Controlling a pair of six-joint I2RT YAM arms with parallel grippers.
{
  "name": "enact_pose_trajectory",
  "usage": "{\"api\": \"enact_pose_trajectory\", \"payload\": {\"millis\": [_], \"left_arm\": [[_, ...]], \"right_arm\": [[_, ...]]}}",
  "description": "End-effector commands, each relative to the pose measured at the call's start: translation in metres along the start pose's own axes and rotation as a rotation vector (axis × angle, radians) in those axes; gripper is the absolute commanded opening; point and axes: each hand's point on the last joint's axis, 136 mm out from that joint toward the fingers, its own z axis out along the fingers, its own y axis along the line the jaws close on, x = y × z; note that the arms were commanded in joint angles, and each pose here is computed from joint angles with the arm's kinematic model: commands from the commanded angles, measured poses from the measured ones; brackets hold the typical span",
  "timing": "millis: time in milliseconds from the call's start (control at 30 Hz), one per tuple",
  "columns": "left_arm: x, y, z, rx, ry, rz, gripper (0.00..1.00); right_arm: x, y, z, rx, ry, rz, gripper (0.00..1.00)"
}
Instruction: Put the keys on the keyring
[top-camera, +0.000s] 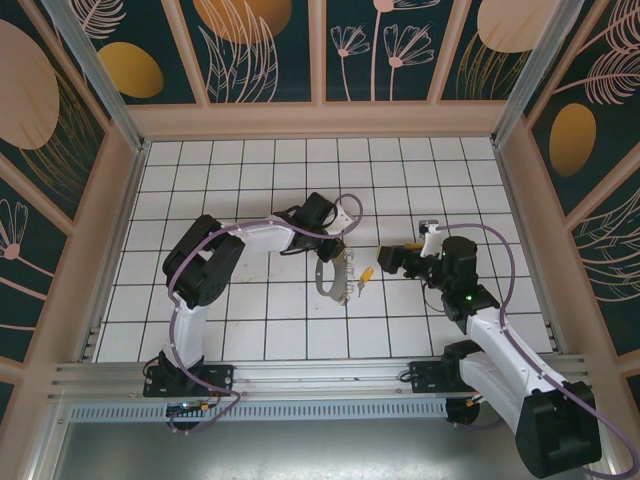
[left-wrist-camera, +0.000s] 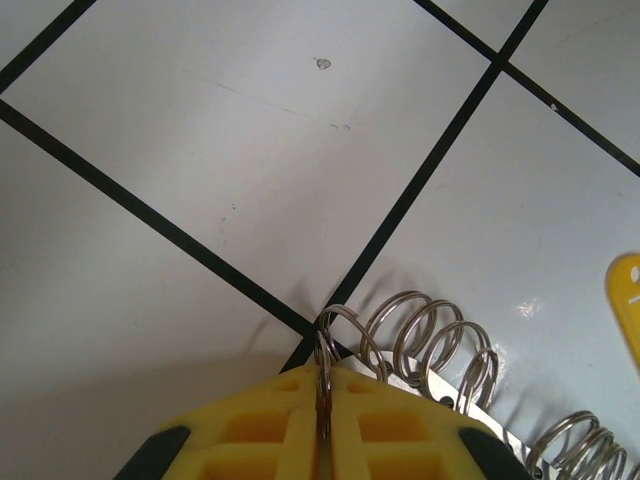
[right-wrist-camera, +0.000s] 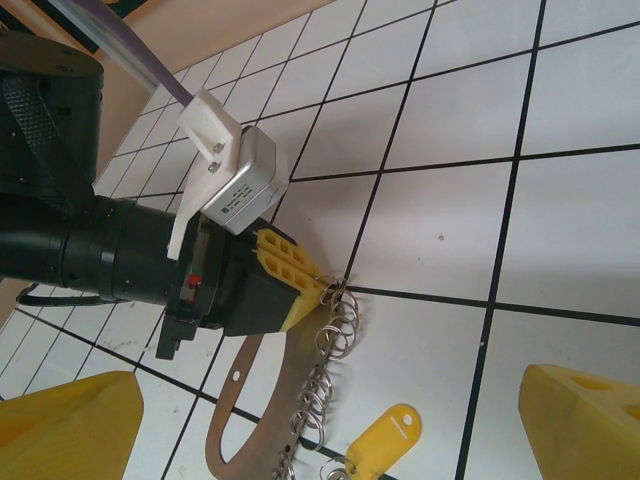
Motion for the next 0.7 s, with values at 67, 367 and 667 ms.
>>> {"api": "enact_pose_trajectory", "payload": {"millis": [67, 367, 667], "left_arm": [[-0.006, -0.007, 0.0, 0.026, -0.011, 0.023, 0.01], [-0.008, -0.01, -0.019, 0.012, -0.034, 0.033, 0.0], [-0.036, -0.021, -0.09, -0.046, -0.207, 0.083, 0.0]], "right_arm": [[-0.009, 0.005, -0.003, 0.0, -0.022, -0.031, 0.97], [-0.015, 0.012, -0.008, -0.023, -0.038, -0.051, 0.97], [-0.035, 0.042, -0.024, -0.126, -0.11, -0.124, 0.97]]}}
